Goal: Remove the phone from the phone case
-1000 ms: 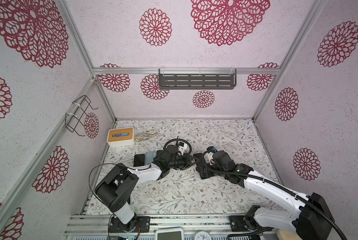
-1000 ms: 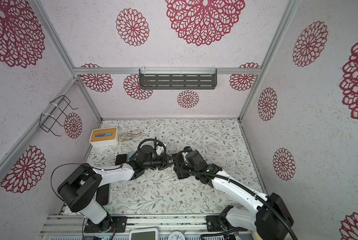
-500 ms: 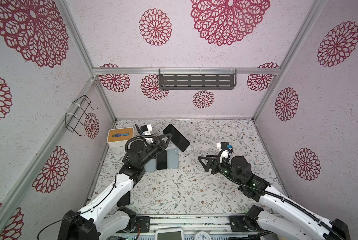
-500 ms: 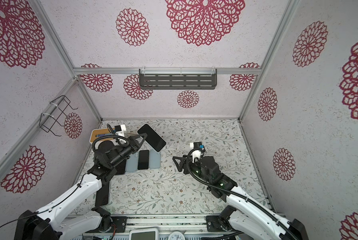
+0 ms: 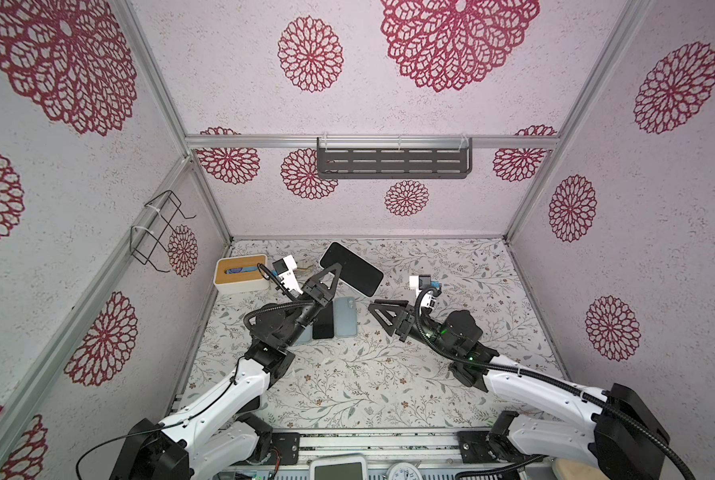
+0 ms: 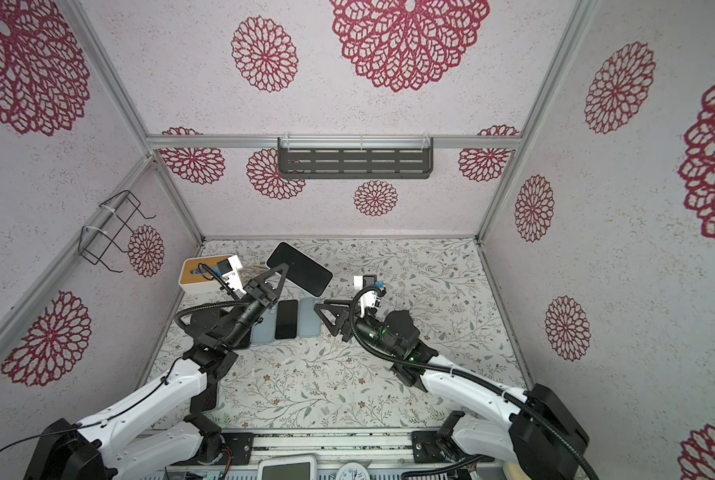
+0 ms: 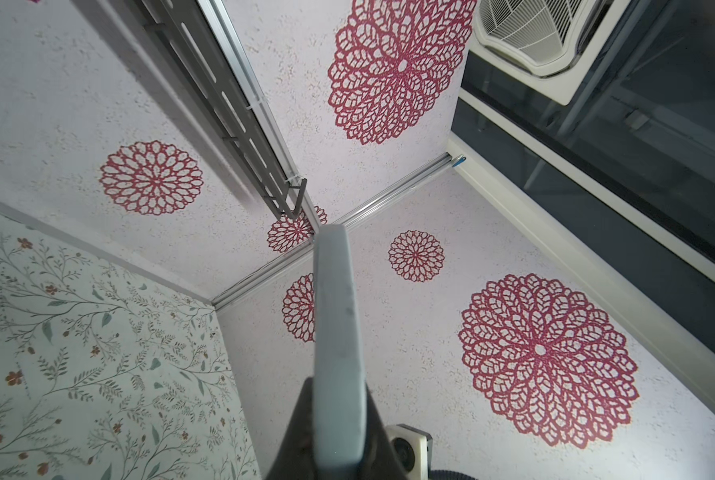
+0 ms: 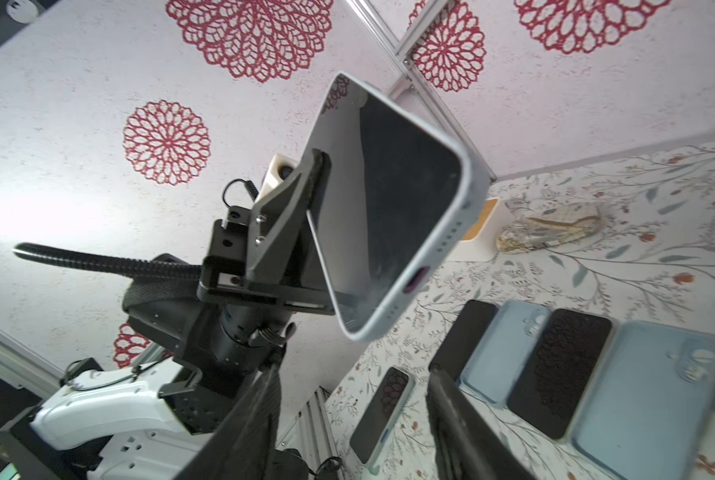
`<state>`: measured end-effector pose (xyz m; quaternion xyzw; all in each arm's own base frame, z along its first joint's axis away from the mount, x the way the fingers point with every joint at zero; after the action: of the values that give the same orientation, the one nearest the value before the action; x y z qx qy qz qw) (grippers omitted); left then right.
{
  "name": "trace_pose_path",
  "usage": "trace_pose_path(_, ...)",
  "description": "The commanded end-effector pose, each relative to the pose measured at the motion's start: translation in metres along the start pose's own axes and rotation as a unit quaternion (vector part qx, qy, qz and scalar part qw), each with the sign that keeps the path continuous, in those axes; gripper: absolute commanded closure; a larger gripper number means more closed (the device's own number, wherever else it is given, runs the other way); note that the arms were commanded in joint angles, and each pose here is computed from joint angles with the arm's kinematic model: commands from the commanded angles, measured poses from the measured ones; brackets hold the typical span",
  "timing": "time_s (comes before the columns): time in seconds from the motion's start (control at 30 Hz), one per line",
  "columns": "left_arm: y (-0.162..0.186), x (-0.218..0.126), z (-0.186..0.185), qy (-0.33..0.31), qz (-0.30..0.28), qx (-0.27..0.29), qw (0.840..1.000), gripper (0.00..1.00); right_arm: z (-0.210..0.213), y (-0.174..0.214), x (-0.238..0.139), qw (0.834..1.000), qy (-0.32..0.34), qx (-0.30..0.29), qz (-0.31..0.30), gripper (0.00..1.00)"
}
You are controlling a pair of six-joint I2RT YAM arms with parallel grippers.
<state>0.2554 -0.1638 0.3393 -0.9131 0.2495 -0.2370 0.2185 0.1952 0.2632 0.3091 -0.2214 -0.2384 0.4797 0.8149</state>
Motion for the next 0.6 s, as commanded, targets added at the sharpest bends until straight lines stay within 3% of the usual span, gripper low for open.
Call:
trace_pose_path(0.0, -0.013, 0.000, -0.026, 0.069, -0.057, -0.013, 0.996, 1.00, 0.028, -0.016, 0.003, 0.997, -0.073, -0.006, -0.032, 0.45)
trace_pose_path(0.57, -0.005, -0.008, -0.024, 0.080, -0.066, -0.035, 0.994, 1.00, 0.032, -0.027, 0.007, 0.994, -0.092, 0.004, -0.060, 0.61)
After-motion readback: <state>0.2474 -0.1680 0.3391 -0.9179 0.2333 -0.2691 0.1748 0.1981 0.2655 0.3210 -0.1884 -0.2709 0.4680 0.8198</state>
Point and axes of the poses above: each gripper's point midway between its finger pads, its own x axis out along the fingers, its own z axis along the line the jaws close on, y = z × x, the point moved 7 cm from there along -x, back along the fingers, and after that the axes turned 8 degrees about x, right-handed, at the moved point
